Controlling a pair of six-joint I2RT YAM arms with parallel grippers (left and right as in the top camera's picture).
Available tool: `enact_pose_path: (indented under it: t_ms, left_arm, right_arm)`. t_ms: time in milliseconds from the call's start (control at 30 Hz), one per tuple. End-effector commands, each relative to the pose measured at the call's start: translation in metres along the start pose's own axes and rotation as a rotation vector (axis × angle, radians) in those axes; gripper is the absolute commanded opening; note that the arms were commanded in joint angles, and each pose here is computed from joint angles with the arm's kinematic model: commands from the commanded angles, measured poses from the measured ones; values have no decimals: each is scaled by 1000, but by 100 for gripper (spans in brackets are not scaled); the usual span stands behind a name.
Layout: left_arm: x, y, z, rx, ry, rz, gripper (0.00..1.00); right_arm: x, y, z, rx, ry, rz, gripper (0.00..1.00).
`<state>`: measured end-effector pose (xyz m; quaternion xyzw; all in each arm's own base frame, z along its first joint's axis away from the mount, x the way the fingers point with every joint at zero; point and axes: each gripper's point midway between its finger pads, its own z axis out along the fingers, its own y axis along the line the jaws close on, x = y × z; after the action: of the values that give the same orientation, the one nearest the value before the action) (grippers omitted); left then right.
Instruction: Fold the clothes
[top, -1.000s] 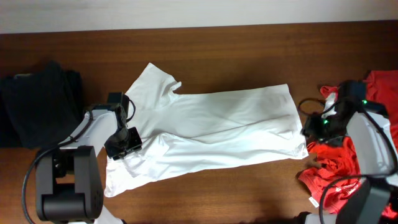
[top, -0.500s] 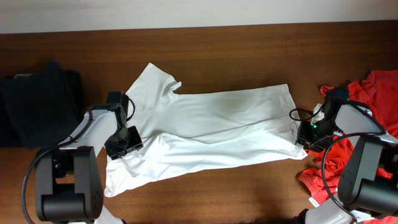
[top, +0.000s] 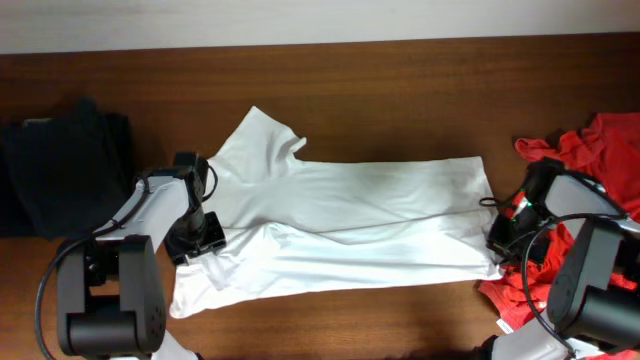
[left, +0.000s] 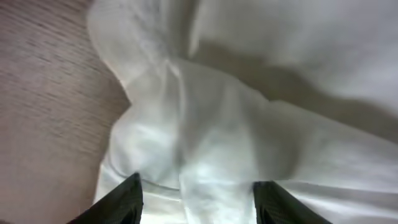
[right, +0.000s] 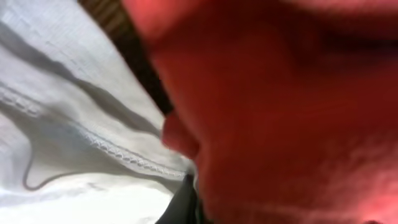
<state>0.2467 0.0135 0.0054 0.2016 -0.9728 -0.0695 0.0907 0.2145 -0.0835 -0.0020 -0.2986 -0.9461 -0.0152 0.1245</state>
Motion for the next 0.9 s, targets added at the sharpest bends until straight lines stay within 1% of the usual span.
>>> enact_pose_path:
  t_ms: [0,33,100,133,167,200,233,267,300,367,433,467,533,600,667,800,867]
  left_arm:
    - [-3,5,-6,-18,-31,6,57]
    - [-7,0,-12,10,-45,30,57]
    - [-19,-15,-38,102,-90,61,56]
    - [-29,-23,-59,151,-146,83,56]
    - [-43,-29,-87,198,-234,105,56]
    - [-51,-33,-99,215,-280,120,57]
    - [-66,-40,-119,242,-365,145,64]
    - [-84,-54,-137,283,-460,188,70]
    - [-95,-64,-146,315,-520,226,74]
    - [-118,-85,-157,388,-608,271,77]
    - [-134,-98,-156,414,-640,312,77]
    - [-148,-110,-151,426,-657,353,79]
    - [-164,-120,-141,425,-665,364,81]
    - [-194,-138,-115,427,-672,364,81]
    - [-207,-146,-96,428,-677,363,81]
    - [-216,-158,-60,413,-653,371,80]
    - [-212,-164,-43,409,-616,381,80]
  right_arm:
    - [-2,25,-7,-146,-8,-119,32]
    - [-6,32,-18,-170,-31,-134,38]
    - [-12,37,-43,-183,-85,-151,38]
    - [-16,38,-62,-190,-126,-154,38]
    - [-21,39,-84,-200,-181,-158,38]
    - [-22,40,-93,-205,-207,-161,41]
    - [-24,43,-108,-216,-249,-171,48]
    - [-24,49,-117,-236,-276,-195,50]
    - [-22,55,-120,-249,-284,-232,50]
    - [-15,63,-119,-249,-275,-297,50]
    - [-12,70,-118,-245,-273,-328,51]
    - [-11,74,-118,-243,-274,-342,51]
    - [-9,78,-118,-241,-273,-359,51]
    - [-8,78,-117,-237,-269,-361,51]
    - [-8,78,-117,-237,-268,-361,51]
    - [-8,78,-117,-237,-267,-361,51]
    - [-7,78,-117,-236,-265,-361,51]
